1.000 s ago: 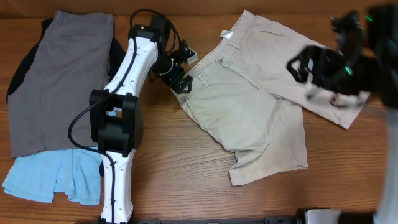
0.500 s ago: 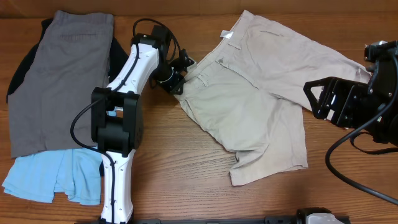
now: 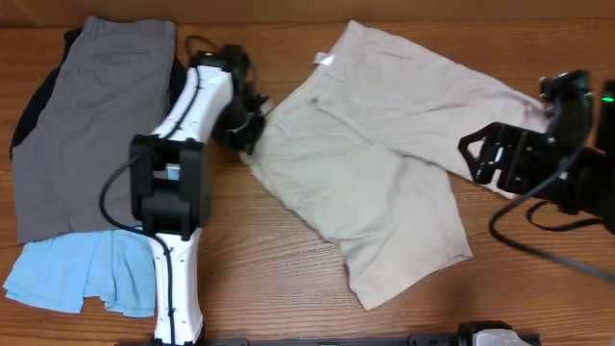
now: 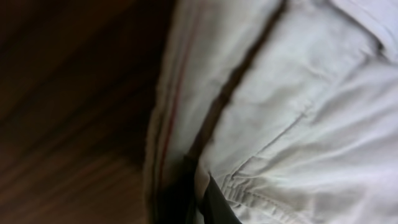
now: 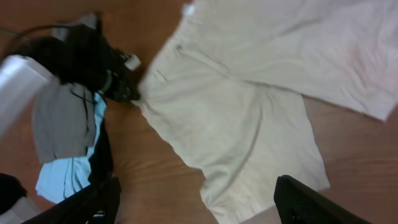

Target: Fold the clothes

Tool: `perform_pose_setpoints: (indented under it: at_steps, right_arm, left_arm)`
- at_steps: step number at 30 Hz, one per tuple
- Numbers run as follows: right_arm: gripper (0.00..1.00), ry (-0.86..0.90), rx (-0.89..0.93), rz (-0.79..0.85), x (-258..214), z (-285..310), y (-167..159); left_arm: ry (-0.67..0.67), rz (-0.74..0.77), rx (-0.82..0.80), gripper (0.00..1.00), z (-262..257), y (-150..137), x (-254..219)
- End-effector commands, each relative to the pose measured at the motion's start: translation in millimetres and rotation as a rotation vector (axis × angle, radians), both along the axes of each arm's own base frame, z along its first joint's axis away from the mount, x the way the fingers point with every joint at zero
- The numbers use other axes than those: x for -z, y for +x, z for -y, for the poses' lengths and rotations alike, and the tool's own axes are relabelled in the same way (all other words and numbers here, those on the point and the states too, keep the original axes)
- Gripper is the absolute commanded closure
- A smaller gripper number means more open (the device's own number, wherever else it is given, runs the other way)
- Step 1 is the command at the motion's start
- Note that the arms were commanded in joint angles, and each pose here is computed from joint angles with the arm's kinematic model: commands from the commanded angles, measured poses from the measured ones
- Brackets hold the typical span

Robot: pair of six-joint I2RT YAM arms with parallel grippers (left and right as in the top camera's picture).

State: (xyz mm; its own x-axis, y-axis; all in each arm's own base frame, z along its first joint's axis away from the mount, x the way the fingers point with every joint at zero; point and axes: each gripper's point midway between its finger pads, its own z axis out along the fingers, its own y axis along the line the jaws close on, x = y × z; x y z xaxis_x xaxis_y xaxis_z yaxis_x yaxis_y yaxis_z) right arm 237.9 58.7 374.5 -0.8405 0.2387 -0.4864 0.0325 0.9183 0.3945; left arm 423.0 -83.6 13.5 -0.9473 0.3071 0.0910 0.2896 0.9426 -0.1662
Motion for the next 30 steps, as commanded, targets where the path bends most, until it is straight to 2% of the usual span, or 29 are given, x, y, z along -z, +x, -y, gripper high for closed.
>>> perform_pose_setpoints:
  at_steps: [1, 6, 7, 11, 12, 13, 21, 26, 28, 30]
  right_arm:
    - [0.17, 0.01, 0.029, -0.105, 29, 0, 5]
    - [0.17, 0.027, 0.071, -0.233, 69, 0, 9]
    - [0.17, 0.03, 0.082, -0.259, 78, 1, 9]
    - [0.17, 0.024, 0.125, -0.372, 115, 3, 4]
    - [0.17, 0.025, 0.127, -0.392, 123, 3, 3]
    - [0.17, 0.023, 0.129, -0.415, 133, 3, 2]
    - [0.17, 0.023, 0.18, -0.614, 227, 3, -19]
    - [0.19, 0.027, 0.201, -0.64, 271, 3, -25]
    - [0.3, 0.038, 0.214, -0.633, 284, 3, -22]
    - [0.6, 0.062, 0.206, -0.626, 298, -2, -19]
  left_arm:
    - [0.093, 0.018, -0.23, 0.96, -52, 1, -27]
    - [0.101, 0.037, -0.314, 0.96, -82, -7, -60]
    - [0.102, 0.046, -0.322, 0.91, -85, -8, -66]
    - [0.097, 0.087, -0.335, 0.23, -90, -11, -89]
    - [0.096, 0.096, -0.336, 0.09, -90, -11, -92]
    - [0.094, 0.107, -0.334, 0.0, -89, -11, -97]
    - [0.064, 0.223, -0.327, 0.0, -82, -8, -137]
    - [0.006, 0.345, -0.327, 0.0, -74, -3, -173]
    - [-0.018, 0.38, -0.325, 0.0, -71, 0, -182]
    - [-0.021, 0.402, -0.324, 0.0, -71, 3, -186]
